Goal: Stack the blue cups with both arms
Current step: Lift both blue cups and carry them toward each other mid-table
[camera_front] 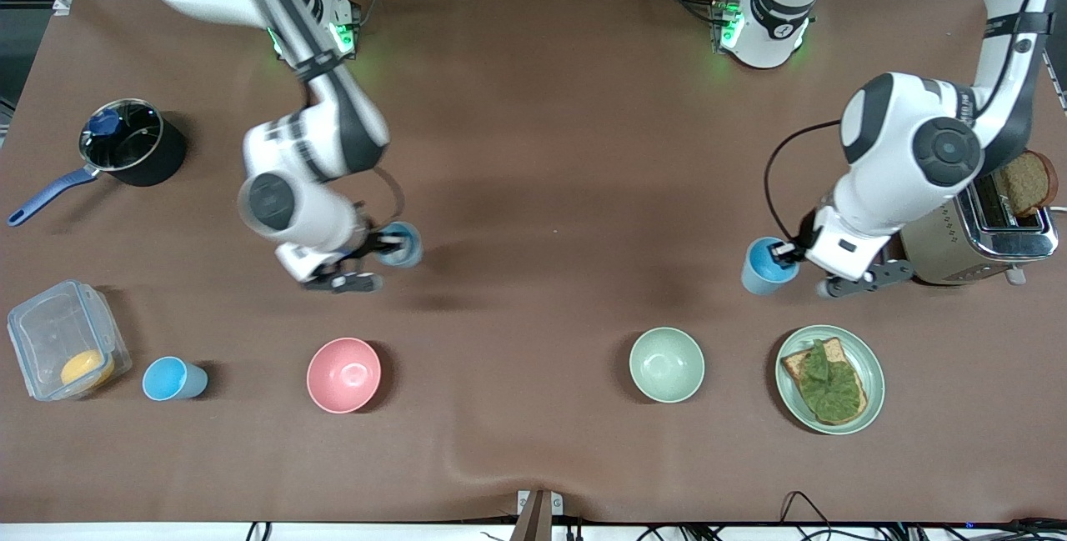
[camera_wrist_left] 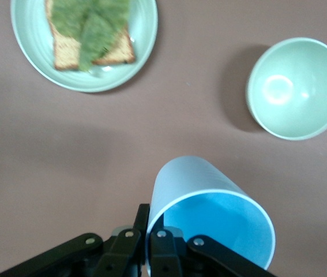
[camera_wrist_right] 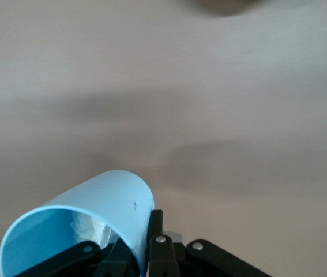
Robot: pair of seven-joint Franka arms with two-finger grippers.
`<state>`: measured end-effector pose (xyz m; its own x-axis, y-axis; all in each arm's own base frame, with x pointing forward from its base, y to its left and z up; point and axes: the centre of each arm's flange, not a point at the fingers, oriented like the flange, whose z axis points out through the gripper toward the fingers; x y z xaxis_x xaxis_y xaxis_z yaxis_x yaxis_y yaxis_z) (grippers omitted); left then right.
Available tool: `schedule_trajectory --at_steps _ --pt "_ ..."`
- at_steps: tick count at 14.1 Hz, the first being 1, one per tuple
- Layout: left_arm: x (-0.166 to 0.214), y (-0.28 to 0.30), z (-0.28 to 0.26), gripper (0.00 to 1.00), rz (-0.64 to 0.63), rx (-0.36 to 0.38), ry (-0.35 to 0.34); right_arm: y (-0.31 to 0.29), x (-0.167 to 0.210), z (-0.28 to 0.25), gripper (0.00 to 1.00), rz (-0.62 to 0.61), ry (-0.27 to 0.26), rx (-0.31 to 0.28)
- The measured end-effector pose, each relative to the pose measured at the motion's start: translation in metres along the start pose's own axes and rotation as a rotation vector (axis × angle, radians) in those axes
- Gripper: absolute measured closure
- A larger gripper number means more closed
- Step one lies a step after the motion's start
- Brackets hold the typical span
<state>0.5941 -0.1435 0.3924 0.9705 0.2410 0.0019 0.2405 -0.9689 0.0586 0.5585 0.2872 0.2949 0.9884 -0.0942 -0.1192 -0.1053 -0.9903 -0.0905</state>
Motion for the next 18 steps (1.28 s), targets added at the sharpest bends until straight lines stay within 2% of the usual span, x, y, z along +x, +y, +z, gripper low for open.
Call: schedule_trajectory --at_steps 2,5,7,11,15,16,18 --pt "-0.008 0.018 -0.007 0.97 -0.002 -0.018 -0.01 -0.05 -0.027 0.008 0.95 0.041 0.034 0.029" --pt "-0.016 0.033 -0.009 0.97 -0.004 -0.023 -0.015 -0.107 -0.072 0.038 0.95 0.08 -0.011 0.079" --pt "-0.016 0.033 -0.009 0.97 -0.003 -0.022 -0.018 -0.129 -0.091 0.064 0.95 0.086 -0.015 0.088" --pt "-0.021 0.04 -0.009 0.97 0.009 -0.024 -0.022 -0.155 -0.104 0.112 0.95 0.131 -0.002 0.08" --pt "-0.028 0.05 -0.008 0.97 0.013 -0.024 -0.031 -0.165 -0.095 0.109 0.93 0.142 0.012 0.094" --pt "-0.031 0.052 -0.008 0.97 0.017 -0.021 -0.037 -0.166 -0.093 0.107 0.85 0.144 0.015 0.096" --pt "-0.035 0.056 -0.007 0.97 0.026 -0.016 -0.048 -0.168 -0.091 0.103 0.62 0.143 0.02 0.103"
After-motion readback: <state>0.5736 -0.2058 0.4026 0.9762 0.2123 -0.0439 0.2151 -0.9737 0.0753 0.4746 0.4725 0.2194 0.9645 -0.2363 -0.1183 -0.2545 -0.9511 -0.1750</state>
